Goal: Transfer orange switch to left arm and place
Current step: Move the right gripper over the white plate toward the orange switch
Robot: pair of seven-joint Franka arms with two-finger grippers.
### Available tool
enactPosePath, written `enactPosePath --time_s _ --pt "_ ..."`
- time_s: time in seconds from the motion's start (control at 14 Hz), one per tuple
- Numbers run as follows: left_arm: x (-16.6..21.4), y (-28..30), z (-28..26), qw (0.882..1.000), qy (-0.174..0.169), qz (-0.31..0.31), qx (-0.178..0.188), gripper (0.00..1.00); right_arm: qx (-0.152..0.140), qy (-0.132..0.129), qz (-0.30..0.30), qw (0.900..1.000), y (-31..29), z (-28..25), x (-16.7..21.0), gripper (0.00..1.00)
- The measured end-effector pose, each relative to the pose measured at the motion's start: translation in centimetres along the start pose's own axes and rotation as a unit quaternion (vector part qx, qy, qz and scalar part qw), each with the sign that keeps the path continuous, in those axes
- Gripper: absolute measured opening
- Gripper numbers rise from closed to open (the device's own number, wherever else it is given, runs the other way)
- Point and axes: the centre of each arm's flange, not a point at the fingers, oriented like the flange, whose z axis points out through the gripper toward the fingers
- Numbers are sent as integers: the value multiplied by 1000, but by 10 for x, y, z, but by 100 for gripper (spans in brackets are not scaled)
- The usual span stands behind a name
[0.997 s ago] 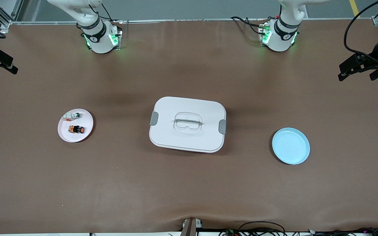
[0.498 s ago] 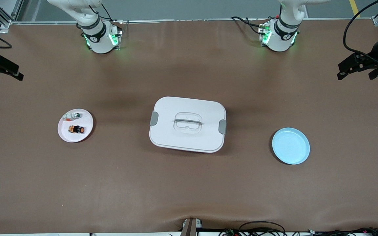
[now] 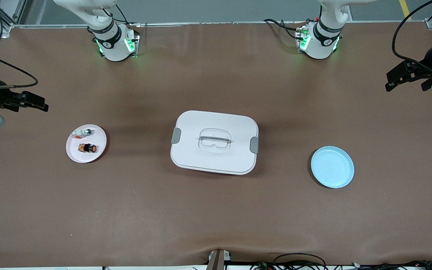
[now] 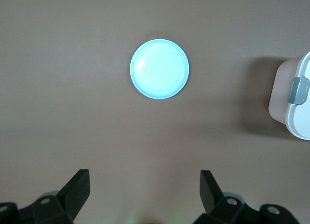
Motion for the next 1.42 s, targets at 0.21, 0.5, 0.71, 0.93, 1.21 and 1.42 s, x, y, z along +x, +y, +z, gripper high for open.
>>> enactPosePath --time_s 0.21,0.5,0.71,0.93,1.21,1.42 --pt "0 0 0 1000 0 0 0 100 0 -6 4 1000 5 36 4 100" --pt "0 -1 0 1000 0 -1 0 100 0 -4 12 1000 14 91 6 100" --pt "0 -2 0 1000 0 -1 0 100 -1 16 11 1000 15 118 9 100" --pt "0 -2 0 1000 0 -2 0 100 -2 21 12 1000 22 154 18 100" --pt "0 -2 0 1000 0 -2 0 100 -2 14 22 1000 43 212 38 100" --pt "0 -3 0 1000 0 -2 0 100 -4 21 25 999 47 246 51 100"
